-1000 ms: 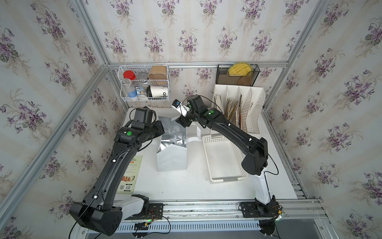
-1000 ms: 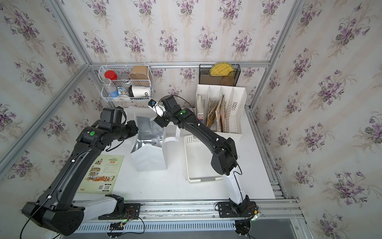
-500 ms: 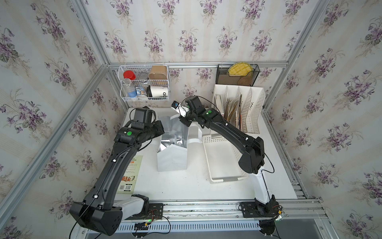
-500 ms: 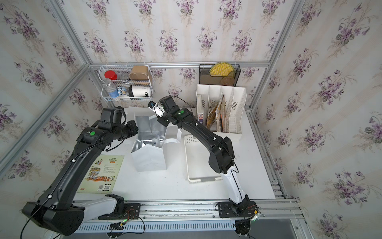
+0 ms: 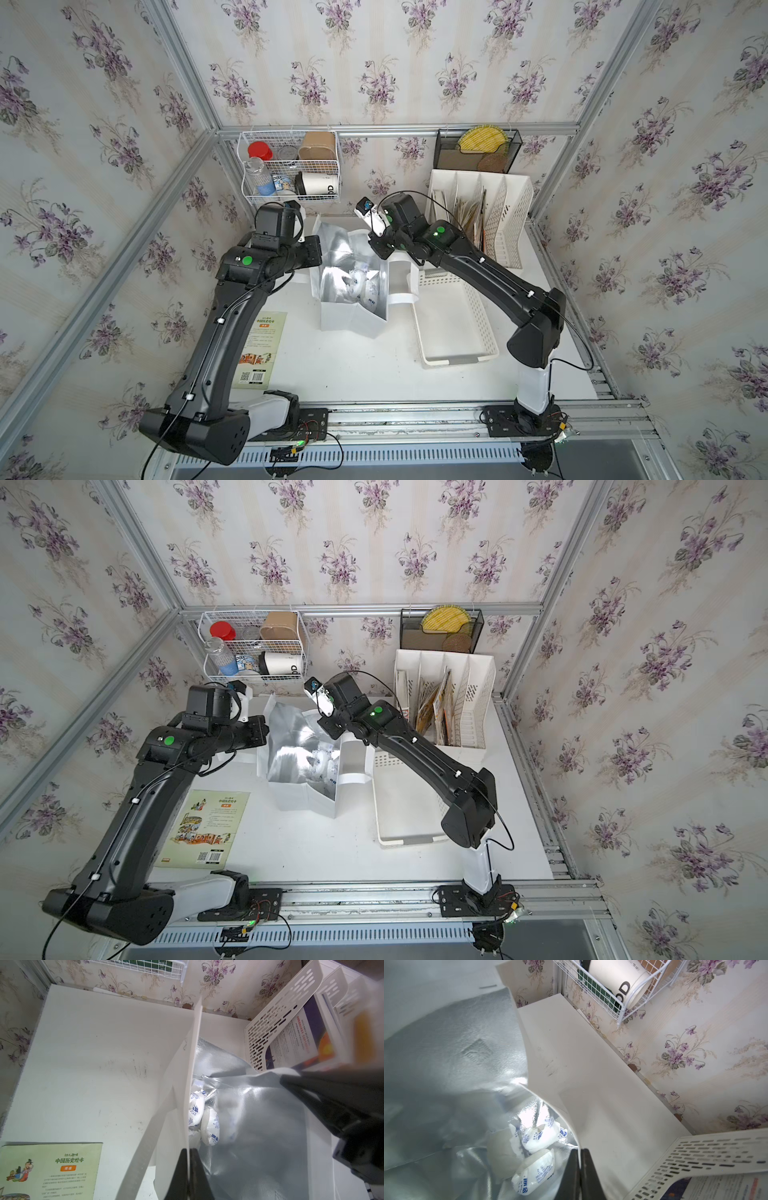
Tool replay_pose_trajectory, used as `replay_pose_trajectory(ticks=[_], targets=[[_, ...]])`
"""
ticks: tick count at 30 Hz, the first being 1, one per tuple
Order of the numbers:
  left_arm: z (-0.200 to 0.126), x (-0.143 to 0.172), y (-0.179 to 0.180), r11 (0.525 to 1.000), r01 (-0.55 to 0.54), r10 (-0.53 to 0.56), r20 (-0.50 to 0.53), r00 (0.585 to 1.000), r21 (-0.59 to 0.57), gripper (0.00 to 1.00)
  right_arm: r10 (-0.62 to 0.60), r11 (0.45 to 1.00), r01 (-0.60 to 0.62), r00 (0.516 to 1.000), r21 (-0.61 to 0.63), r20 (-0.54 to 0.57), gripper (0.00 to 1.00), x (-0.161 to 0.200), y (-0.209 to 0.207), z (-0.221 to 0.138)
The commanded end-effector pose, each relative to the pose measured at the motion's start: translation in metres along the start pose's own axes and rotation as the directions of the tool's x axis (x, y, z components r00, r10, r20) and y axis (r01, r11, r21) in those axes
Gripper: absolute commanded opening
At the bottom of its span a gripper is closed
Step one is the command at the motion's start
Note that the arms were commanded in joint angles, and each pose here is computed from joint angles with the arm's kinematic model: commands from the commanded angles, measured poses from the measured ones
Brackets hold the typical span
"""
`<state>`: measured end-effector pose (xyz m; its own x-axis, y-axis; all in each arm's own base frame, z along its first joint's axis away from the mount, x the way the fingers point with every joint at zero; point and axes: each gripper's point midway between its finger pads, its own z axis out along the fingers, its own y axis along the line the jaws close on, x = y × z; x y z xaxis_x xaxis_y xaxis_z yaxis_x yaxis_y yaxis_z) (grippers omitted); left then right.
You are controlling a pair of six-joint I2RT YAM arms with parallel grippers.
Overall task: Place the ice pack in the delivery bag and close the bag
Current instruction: Adjust the delivery bag at the center of the board.
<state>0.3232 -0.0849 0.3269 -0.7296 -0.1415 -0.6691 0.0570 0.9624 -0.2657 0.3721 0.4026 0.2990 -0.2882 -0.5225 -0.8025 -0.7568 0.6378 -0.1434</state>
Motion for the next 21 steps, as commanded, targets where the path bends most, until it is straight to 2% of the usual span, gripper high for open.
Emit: replay_pose_trajectory(ticks=[1, 7, 11, 15, 21], targets=[[-0.007, -0.003, 0.003, 0.998, -0.06, 0.06, -0.021, 0.998, -0.021, 0.0, 0.192, 0.98, -0.191, 0.981, 0.048, -0.015, 0.0, 0.01, 0.0, -0.015], [-0.016, -0.01, 0.0, 0.994, -0.106, 0.105, -0.055, 0.993, -0.019, 0.0, 0.342, 0.94, -0.342, 0.939, 0.011, -0.017, 0.0, 0.029, 0.034, -0.05], [-0.012, 0.0, -0.025, 0.98, -0.143, 0.157, -0.104, 0.982, 0.135, 0.0, 0.444, 0.894, -0.442, 0.896, -0.07, 0.013, 0.0, 0.039, 0.055, -0.075], [-0.012, 0.013, -0.057, 0.934, -0.121, 0.18, -0.148, 0.972, 0.335, 0.0, 0.535, 0.839, -0.524, 0.844, -0.149, 0.043, 0.0, 0.049, 0.066, -0.098], [-0.001, 0.025, -0.064, 0.915, -0.101, 0.189, -0.194, 0.963, 0.39, 0.0, 0.57, 0.821, -0.565, 0.82, -0.084, 0.058, 0.0, 0.074, 0.055, -0.101]])
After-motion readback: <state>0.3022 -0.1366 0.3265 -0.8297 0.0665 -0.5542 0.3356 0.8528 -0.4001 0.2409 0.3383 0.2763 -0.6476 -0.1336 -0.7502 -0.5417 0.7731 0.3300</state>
